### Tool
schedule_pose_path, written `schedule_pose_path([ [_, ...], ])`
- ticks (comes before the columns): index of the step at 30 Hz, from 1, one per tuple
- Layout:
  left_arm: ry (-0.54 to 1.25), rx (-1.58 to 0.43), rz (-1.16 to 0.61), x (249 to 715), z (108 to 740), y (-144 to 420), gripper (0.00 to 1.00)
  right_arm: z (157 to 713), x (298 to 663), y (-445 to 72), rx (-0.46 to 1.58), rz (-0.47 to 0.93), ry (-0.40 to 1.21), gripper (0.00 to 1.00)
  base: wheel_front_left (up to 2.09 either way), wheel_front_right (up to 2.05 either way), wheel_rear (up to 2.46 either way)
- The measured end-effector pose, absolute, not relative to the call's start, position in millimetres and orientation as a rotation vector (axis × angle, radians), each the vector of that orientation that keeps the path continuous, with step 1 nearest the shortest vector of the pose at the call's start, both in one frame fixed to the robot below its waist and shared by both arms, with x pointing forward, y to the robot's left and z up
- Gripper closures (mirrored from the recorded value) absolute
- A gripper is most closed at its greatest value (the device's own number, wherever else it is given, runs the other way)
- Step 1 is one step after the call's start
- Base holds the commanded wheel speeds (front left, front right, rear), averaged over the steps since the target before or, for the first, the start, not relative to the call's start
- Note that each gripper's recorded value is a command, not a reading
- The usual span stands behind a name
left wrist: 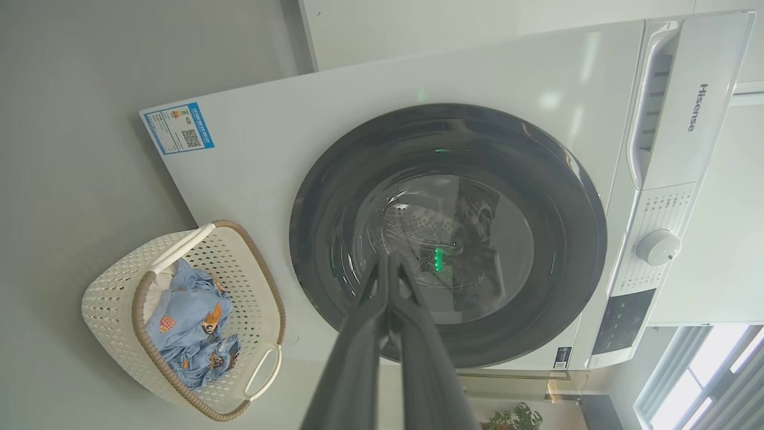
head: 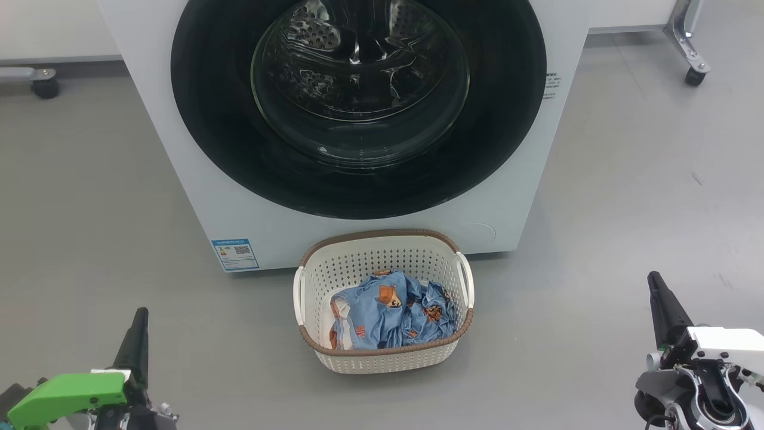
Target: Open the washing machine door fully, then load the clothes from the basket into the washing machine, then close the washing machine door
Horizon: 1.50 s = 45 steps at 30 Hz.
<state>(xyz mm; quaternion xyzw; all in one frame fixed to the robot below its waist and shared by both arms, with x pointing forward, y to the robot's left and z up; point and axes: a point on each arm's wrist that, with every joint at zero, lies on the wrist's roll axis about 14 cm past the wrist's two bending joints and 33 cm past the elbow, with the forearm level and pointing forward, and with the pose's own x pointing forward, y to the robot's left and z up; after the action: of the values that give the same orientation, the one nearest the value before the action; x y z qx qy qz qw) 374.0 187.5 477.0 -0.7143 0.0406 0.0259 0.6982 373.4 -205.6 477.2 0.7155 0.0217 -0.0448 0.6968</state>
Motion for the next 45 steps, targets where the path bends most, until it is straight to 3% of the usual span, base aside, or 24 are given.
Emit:
schedule_pose_path([
  [28, 0.097, -1.594, 0.067, 373, 474, 187, 1.0, 474, 372, -206, 1.599, -0.109, 0.053, 1.0, 0.0, 0.0, 0.0],
  [29, 0.111, -1.598, 0.081, 370, 468, 186, 0.0, 469, 370, -204, 1.605, -0.122, 0.066, 0.0, 0.0, 0.0, 0.0],
  [33, 0.167, -1.617, 0.137, 356, 445, 180, 0.0, 446, 356, -198, 1.624, -0.178, 0.12, 0.0, 0.0, 0.0, 0.0],
  [45, 0.137, -1.588, 0.106, 360, 457, 185, 0.0, 453, 360, -198, 1.532, -0.157, 0.11, 0.0, 0.0, 0.0, 0.0],
])
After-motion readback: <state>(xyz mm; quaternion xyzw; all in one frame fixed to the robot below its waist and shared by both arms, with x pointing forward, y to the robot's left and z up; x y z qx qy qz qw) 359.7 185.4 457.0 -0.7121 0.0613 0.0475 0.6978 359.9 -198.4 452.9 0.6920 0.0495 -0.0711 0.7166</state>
